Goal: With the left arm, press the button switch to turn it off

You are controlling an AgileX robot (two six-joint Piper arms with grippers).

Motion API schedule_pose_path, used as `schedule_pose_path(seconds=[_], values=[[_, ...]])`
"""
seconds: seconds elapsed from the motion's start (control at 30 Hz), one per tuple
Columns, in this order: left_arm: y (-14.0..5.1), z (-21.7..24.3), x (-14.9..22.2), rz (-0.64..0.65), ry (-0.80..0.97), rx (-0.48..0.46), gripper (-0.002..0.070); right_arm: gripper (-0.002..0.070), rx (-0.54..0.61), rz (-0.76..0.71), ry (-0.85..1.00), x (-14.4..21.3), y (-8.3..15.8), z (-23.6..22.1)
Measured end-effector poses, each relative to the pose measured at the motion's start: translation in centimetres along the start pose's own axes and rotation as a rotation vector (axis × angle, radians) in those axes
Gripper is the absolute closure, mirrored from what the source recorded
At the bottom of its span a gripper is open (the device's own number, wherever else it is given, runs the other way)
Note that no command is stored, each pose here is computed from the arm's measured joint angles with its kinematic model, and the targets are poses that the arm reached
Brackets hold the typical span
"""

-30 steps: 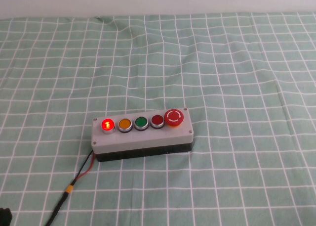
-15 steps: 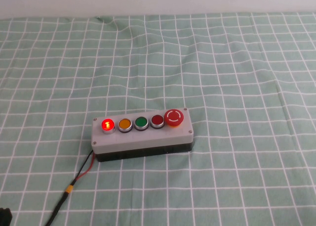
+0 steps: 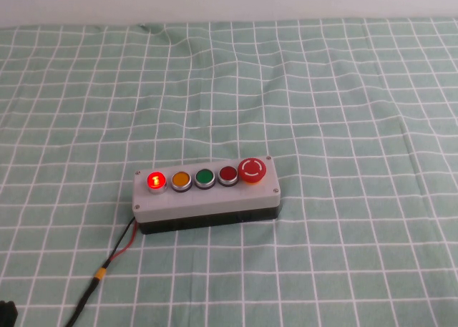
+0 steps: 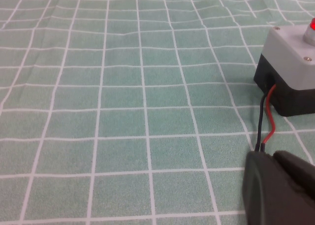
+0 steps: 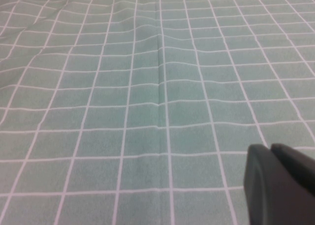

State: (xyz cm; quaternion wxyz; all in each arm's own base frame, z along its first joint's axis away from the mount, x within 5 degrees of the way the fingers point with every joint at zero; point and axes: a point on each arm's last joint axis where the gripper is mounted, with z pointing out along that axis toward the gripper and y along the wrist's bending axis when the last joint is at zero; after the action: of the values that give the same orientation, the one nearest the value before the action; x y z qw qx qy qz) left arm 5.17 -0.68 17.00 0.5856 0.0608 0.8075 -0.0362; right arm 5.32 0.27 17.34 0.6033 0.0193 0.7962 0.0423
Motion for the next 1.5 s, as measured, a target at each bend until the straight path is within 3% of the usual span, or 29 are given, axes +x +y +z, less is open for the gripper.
schedule_pose_path(seconds=[0.63, 1.1, 1.5], values=[[0.0, 0.0, -0.9, 0.0, -0.103, 0.001, 0.0677, 0.0694, 0.0, 0.0, 0.0, 0.0, 0.0, 0.0], [-0.1, -1.2, -4.5, 0.0, -0.515, 0.006, 0.0677, 0.0694, 0.0, 0.0, 0.0, 0.0, 0.0, 0.0], [-0.1, -1.7, -5.3, -0.009, -0.617, 0.01, 0.0677, 0.0694, 0.0, 0.0, 0.0, 0.0, 0.0, 0.0]])
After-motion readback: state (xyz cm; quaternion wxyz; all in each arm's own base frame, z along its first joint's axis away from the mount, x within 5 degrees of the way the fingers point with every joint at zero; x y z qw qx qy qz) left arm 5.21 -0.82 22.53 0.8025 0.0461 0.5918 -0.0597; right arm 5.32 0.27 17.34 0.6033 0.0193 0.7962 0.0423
